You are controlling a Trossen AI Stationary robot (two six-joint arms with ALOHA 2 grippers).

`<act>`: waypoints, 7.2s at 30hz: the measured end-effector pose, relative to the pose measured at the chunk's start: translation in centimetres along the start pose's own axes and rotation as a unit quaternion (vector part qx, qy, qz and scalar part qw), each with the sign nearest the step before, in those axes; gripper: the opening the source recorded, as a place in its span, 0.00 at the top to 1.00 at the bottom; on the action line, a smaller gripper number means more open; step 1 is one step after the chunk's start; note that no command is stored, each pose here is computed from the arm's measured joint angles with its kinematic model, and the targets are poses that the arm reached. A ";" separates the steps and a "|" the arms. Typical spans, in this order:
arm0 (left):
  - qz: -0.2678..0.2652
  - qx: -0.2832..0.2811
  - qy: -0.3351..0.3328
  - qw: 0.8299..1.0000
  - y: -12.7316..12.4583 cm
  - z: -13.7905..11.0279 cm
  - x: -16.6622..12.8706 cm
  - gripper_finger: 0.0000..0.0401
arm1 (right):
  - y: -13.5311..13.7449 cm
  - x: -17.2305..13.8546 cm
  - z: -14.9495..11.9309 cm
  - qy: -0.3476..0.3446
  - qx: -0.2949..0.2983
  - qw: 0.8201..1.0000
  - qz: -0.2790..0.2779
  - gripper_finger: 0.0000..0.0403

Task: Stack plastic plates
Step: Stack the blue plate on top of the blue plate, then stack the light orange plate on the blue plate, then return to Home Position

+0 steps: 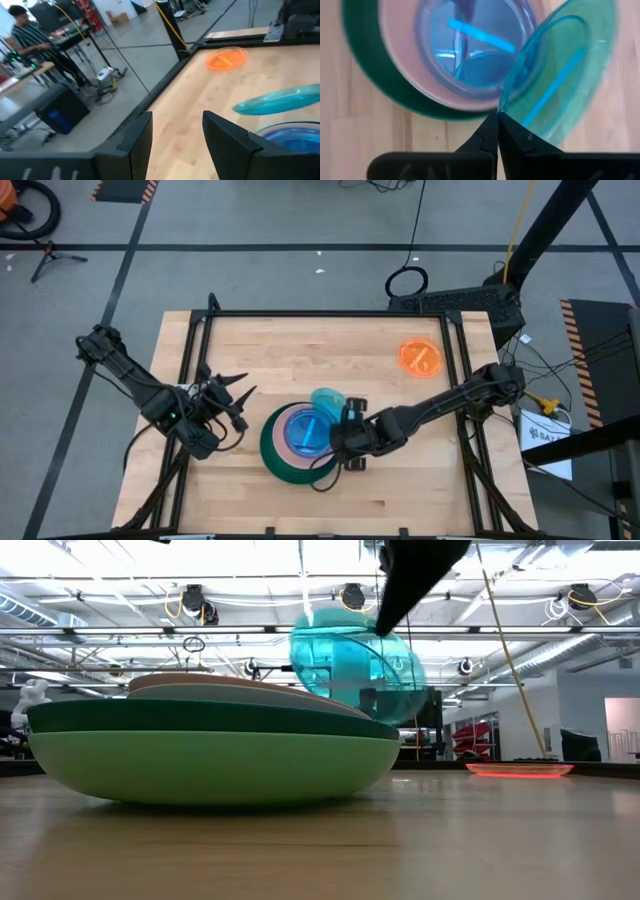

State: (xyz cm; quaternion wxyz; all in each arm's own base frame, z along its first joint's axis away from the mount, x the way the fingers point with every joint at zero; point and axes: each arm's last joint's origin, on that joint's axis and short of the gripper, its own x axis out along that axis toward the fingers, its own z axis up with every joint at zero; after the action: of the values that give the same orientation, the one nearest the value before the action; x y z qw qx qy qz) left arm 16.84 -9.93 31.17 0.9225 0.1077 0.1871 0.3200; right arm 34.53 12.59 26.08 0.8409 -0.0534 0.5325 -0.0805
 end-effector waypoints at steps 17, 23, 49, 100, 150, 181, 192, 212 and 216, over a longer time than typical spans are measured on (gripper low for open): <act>-0.050 -0.093 0.000 0.994 -3.1 -1.3 -1.7 0.55 | 2.6 2.6 1.1 -0.055 -0.262 0.963 0.011 1.00; -0.069 -0.129 0.003 0.989 -4.9 -2.3 -2.5 0.55 | 3.8 5.4 0.6 -0.021 -0.297 0.955 0.008 1.00; -0.087 -0.177 0.007 0.980 -6.3 -3.3 -3.5 0.55 | 4.0 6.0 0.6 0.003 -0.274 0.962 0.007 0.64; 0.067 -0.005 0.027 0.997 -3.9 -1.9 3.4 0.55 | -23.8 7.0 -17.1 0.184 0.375 0.901 -0.114 0.59; 0.021 -0.056 0.019 0.998 -4.8 -2.2 1.5 0.55 | -18.8 4.9 -12.5 0.027 0.293 0.948 -0.122 0.99; -0.119 -0.030 0.147 0.981 -6.1 -3.2 0.0 0.55 | 4.5 5.3 -2.7 -0.196 -0.162 0.964 0.075 0.99; -0.194 -0.010 0.148 0.970 -10.5 -5.8 -3.4 0.55 | 4.5 6.9 -1.8 -0.192 -0.149 0.968 0.058 0.84; -0.260 0.042 0.215 0.940 -18.0 -11.3 -2.7 0.82 | 4.0 1.9 -2.2 -0.198 -0.091 0.961 0.169 0.61; -0.267 0.041 0.216 0.938 -18.9 -12.0 -2.6 0.97 | 5.3 3.0 -4.1 -0.155 -0.074 0.953 0.249 0.69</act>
State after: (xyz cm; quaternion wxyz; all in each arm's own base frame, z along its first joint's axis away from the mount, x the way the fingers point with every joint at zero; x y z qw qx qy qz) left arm 20.40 -25.18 15.03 0.9064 0.0196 0.4163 0.0695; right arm 32.47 17.24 20.76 0.9002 0.0068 0.3963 0.1804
